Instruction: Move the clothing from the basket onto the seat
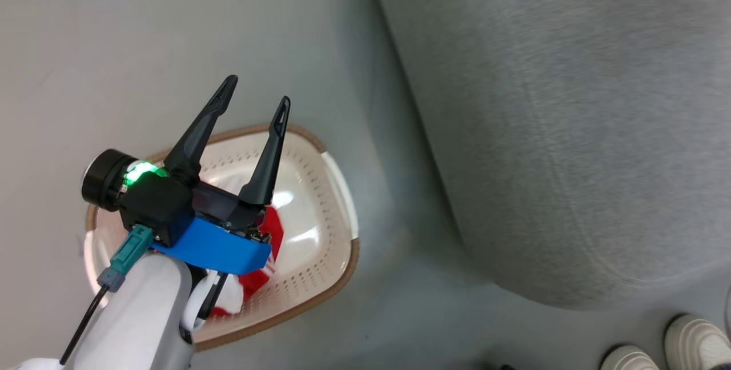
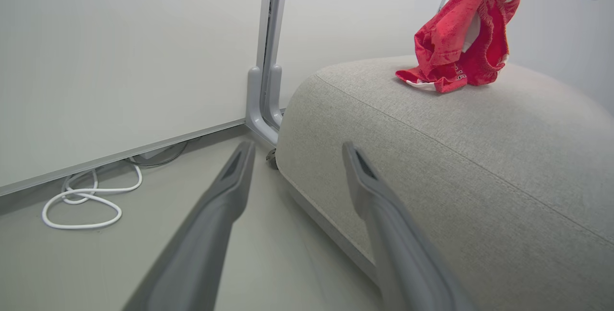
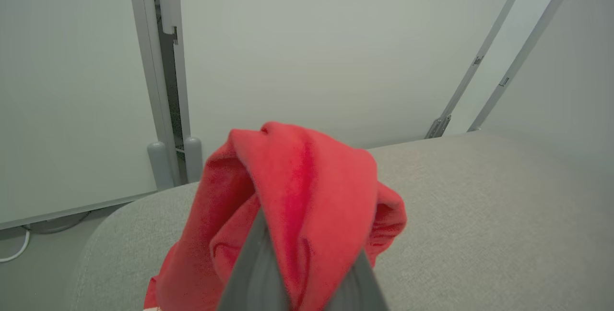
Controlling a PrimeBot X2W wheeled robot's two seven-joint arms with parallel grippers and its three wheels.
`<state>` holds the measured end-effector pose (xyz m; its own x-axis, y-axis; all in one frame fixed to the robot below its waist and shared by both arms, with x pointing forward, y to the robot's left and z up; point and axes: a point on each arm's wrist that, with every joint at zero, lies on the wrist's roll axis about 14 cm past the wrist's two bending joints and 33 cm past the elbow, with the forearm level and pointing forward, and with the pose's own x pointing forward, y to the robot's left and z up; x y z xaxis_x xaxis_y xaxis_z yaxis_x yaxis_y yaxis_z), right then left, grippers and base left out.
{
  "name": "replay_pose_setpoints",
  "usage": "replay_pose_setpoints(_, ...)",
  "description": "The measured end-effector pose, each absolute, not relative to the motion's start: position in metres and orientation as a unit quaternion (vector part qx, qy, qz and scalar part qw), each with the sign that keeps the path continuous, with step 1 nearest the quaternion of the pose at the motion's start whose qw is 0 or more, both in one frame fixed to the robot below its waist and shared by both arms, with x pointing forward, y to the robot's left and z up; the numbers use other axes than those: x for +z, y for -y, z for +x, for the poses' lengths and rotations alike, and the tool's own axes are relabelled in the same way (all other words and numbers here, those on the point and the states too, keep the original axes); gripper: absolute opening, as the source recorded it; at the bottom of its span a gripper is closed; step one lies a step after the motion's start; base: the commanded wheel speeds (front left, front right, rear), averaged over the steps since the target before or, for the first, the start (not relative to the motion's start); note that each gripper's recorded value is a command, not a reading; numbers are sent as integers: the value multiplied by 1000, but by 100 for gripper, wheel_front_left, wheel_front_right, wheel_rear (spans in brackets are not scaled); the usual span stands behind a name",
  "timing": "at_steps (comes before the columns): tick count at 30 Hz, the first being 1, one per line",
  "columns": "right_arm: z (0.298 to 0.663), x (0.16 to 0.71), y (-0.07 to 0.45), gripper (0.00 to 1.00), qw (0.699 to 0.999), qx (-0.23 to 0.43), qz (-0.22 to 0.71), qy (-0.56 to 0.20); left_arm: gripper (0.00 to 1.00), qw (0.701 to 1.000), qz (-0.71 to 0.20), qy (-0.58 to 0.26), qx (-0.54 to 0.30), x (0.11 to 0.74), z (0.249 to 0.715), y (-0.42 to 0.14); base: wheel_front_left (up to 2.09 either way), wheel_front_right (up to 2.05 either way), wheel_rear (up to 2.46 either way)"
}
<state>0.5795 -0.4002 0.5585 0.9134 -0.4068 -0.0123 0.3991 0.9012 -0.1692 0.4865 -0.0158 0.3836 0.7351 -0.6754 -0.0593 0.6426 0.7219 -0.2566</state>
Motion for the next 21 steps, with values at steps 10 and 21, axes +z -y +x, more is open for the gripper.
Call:
replay_pose_setpoints(10,571,413,398,100,956,-208,-69,-193,100,942,-94,-97,-307,365,484,-27,0,0,0)
replay_pose_setpoints(21,533,453,381,100,970,-187,-74,-139,100,957,-103,-84,-259,403,461,-48,0,0,0)
